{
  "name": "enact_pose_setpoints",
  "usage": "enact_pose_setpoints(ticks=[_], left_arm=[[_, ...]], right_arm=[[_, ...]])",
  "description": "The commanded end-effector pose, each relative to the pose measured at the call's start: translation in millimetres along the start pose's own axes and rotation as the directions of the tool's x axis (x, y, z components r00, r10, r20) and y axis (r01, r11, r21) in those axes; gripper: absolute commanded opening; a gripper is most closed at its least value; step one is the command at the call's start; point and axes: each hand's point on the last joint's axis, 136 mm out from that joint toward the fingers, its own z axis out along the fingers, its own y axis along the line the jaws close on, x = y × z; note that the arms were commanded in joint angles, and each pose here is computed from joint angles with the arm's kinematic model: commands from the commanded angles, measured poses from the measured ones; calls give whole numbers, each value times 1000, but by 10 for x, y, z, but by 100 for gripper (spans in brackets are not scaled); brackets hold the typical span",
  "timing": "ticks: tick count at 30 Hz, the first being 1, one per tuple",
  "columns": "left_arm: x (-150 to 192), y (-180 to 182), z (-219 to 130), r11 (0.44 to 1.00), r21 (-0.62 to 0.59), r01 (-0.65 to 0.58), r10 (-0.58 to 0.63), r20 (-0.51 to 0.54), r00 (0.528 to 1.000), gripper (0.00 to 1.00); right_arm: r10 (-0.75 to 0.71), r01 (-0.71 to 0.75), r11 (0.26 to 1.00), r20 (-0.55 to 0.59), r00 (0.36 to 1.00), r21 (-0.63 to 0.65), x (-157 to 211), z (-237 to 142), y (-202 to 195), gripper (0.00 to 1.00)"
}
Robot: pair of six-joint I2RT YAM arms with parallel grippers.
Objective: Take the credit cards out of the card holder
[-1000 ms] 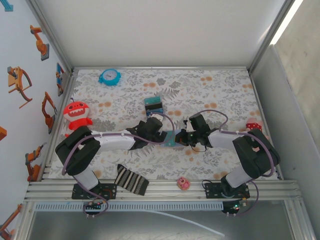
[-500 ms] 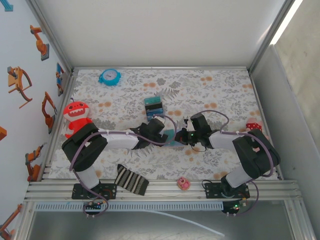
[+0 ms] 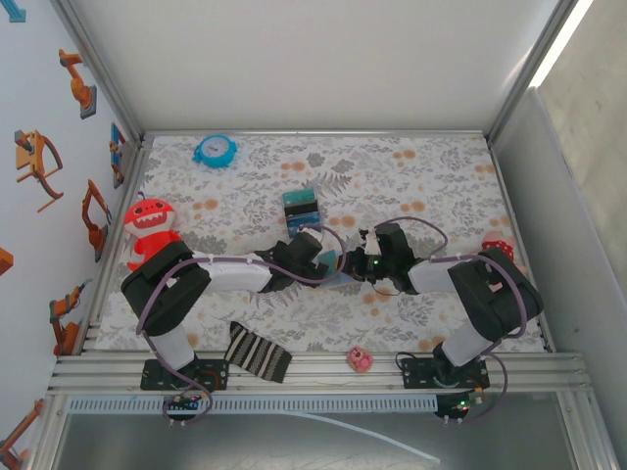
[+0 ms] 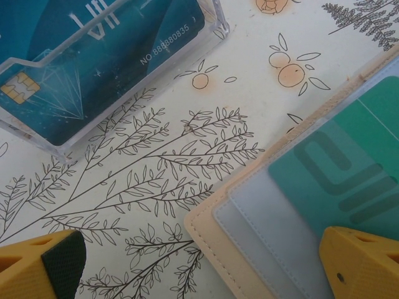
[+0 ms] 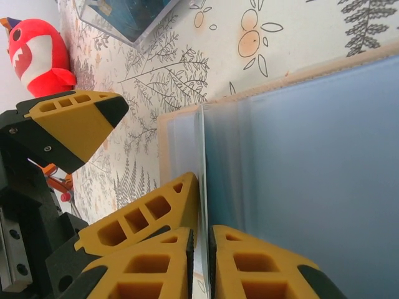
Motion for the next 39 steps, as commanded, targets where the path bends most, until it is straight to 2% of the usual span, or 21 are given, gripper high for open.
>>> enact_pose_setpoints(ticks=[1, 5, 7, 11, 17, 23, 34, 39], left_arm=[[117, -60, 31, 1000, 10, -21, 21, -54, 998, 97], [107, -52, 23, 1000, 7, -21, 21, -53, 998, 97], [109, -47, 17, 1000, 5, -22, 22, -53, 998, 97], [117, -29, 5, 1000, -3, -23, 23, -55, 998, 97], [134, 2, -18, 1000, -13, -25, 24, -56, 998, 97], [134, 46, -52, 999, -28, -22, 20, -53, 998, 97], [-238, 152, -328, 998, -60, 16, -13, 50, 999, 97], [-436, 245, -554, 995, -63, 77, -69, 122, 990, 97]], right_arm=[[-5, 6, 999, 11, 1000, -37, -57, 34, 42, 16], [2, -2, 999, 4, 1000, -45, -52, 73, 25, 16], [2, -2, 999, 7, 1000, -43, -53, 73, 18, 9], [-11, 11, 1000, 22, 1000, -24, -57, 30, 4, 2], [-53, 50, 992, 21, 998, 120, -47, -114, -156, 0], [-151, 142, 951, 11, 988, 273, -97, -376, -173, 0], [-226, 203, 949, 73, 971, 240, -193, -579, 85, 0], [-281, 259, 951, 125, 952, 166, -240, -655, 328, 0]])
